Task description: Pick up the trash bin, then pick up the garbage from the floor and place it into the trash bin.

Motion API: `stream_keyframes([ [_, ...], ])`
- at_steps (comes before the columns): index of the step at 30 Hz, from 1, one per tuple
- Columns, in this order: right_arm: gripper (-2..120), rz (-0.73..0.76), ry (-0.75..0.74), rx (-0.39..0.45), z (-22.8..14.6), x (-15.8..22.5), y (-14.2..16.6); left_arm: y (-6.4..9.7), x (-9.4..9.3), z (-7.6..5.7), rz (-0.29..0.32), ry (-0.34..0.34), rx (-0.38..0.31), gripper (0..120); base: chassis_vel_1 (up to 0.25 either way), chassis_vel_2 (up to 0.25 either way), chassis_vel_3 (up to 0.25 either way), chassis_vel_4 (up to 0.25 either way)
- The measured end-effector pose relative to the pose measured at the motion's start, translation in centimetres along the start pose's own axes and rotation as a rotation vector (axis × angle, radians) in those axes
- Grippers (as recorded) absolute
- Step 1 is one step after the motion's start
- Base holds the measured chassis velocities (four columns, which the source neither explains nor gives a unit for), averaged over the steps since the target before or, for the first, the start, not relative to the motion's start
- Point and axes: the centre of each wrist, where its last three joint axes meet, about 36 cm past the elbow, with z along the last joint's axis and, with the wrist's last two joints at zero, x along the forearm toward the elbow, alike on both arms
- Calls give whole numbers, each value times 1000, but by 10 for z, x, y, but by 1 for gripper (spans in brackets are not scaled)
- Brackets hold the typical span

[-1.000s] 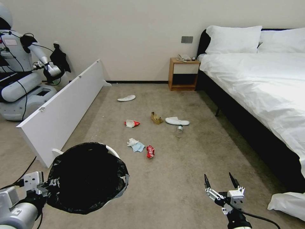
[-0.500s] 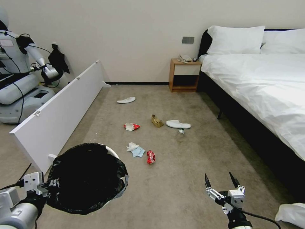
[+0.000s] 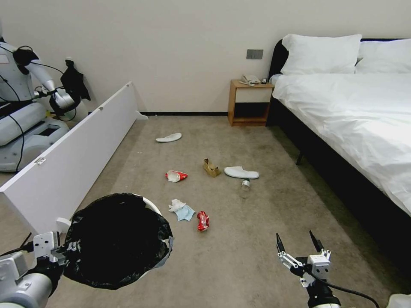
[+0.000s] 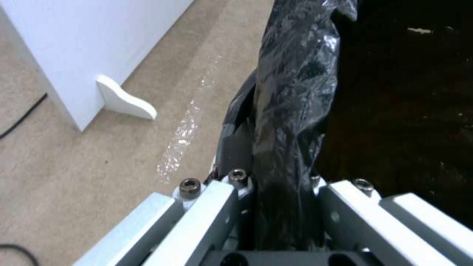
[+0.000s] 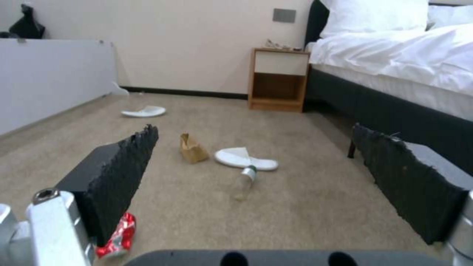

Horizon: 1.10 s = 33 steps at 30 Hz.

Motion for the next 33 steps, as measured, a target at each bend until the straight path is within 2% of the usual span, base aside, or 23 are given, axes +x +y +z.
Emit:
stream_keyframes([
  [33, 100, -3, -11, 0, -3, 0, -2, -3, 1, 0, 2, -3, -6, 3, -145, 145, 142, -145],
])
